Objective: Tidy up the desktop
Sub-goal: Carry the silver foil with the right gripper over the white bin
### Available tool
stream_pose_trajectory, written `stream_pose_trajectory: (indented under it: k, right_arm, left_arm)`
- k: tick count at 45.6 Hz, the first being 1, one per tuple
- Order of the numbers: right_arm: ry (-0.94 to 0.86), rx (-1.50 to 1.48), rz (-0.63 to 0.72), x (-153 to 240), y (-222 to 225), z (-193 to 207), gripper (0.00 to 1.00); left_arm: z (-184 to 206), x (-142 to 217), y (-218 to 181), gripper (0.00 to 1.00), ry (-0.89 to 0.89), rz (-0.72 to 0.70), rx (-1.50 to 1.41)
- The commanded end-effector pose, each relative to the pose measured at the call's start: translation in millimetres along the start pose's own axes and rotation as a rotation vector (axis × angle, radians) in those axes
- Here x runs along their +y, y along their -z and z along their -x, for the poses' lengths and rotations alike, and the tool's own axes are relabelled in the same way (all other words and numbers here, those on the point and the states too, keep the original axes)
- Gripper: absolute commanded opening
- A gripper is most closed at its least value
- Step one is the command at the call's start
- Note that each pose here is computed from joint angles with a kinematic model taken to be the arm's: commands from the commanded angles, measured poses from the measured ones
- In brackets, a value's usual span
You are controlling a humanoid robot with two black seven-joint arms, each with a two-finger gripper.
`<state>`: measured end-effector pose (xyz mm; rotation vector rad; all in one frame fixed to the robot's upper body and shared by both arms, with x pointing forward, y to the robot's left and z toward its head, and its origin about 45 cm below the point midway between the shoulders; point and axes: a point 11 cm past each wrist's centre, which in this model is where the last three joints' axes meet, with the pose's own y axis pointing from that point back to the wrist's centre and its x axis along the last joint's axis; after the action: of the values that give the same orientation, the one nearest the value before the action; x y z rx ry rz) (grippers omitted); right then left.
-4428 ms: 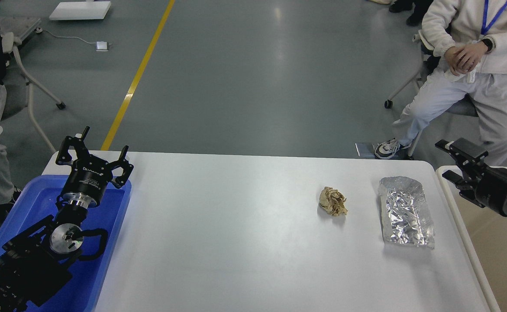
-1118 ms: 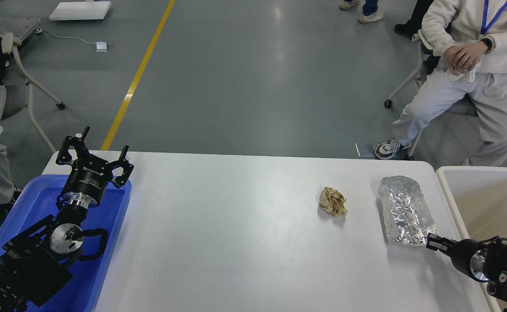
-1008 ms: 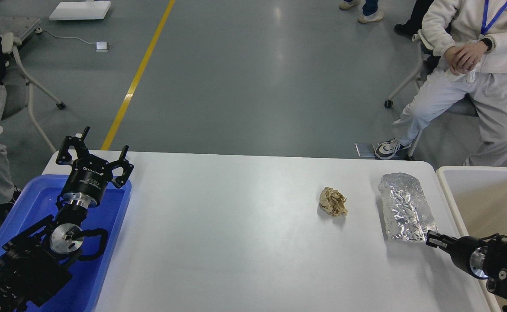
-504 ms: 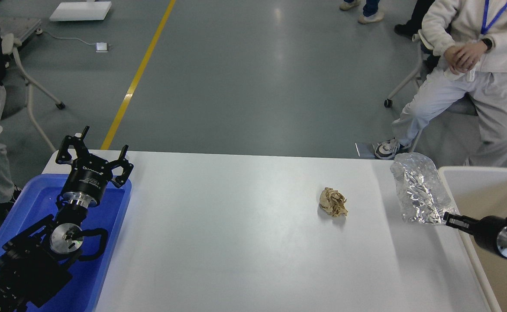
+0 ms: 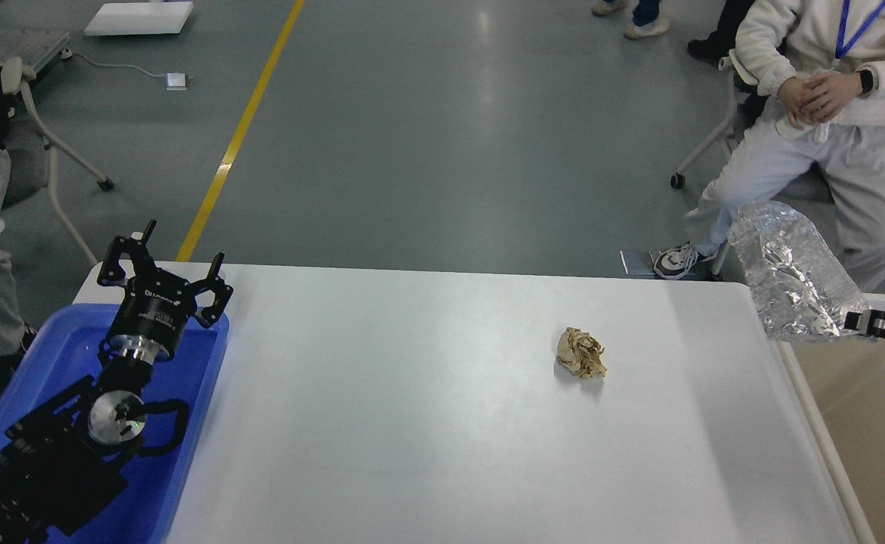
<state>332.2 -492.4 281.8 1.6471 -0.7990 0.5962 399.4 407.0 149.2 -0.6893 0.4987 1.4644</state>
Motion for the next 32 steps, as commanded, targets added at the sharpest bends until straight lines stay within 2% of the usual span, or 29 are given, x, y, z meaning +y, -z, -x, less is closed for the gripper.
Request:
stream_pose_trajectory:
  k: [1, 6, 23, 32]
  right_arm:
    - [-0.011, 0.039, -0.013, 46, 11, -52, 0.00]
    - [-0.023, 0.047, -0.025, 52, 17, -61, 0.00]
    - [0.002, 0.102, 0.002, 65, 12, -49, 0.00]
    - [0.043, 0.199, 0.134, 82, -27, -33, 0.00]
  left_arm:
    - [0, 0, 0, 1.00, 0.000, 0.000, 0.000]
    - [0, 0, 0, 1.00, 0.000, 0.000, 0.000]
    - [0, 0, 0, 1.00, 0.000, 0.000, 0.000]
    - [0, 0, 0, 1.00, 0.000, 0.000, 0.000]
